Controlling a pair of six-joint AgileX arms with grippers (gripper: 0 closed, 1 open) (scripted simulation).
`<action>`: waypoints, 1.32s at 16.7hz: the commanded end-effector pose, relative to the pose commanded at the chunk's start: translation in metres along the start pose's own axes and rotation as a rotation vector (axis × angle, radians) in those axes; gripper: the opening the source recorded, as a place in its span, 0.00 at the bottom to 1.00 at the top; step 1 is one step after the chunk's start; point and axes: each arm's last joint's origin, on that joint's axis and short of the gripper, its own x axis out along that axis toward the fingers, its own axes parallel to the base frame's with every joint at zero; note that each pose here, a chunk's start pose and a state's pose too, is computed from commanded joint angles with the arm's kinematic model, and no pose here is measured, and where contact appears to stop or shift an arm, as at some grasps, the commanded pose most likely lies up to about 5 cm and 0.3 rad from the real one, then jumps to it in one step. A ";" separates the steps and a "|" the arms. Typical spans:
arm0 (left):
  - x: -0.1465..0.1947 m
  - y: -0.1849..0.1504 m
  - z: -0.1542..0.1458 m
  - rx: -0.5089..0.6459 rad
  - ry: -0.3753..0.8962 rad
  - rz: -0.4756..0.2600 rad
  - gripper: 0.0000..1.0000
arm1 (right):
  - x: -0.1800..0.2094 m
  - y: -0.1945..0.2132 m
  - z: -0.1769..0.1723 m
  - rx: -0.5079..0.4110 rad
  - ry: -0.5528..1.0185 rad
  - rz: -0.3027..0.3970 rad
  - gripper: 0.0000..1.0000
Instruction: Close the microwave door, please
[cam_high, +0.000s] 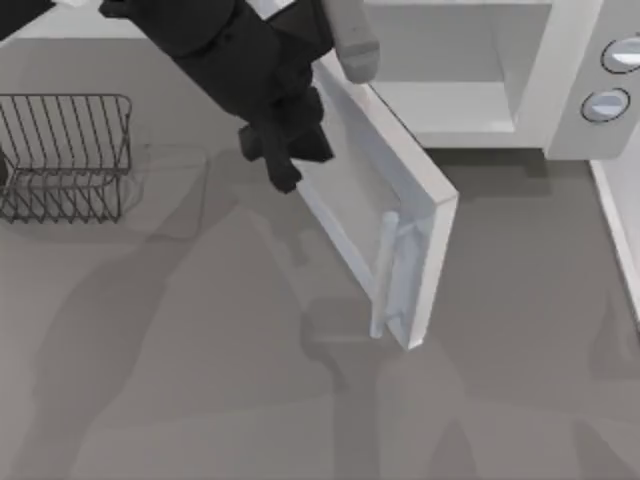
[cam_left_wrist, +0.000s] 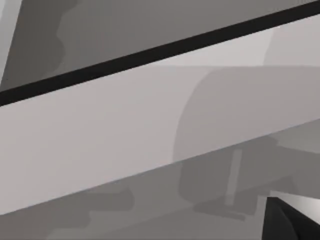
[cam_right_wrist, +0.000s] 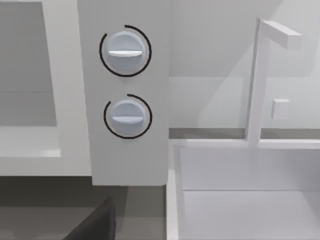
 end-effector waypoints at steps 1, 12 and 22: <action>0.001 0.000 0.002 -0.001 0.000 0.000 0.00 | 0.000 0.000 0.000 0.000 0.000 0.000 1.00; 0.009 -0.003 0.016 -0.004 -0.001 0.000 0.00 | 0.000 0.000 0.000 0.000 0.000 0.000 1.00; 0.017 -0.007 0.031 -0.007 -0.001 0.002 0.00 | 0.000 0.000 0.000 0.000 0.000 0.000 1.00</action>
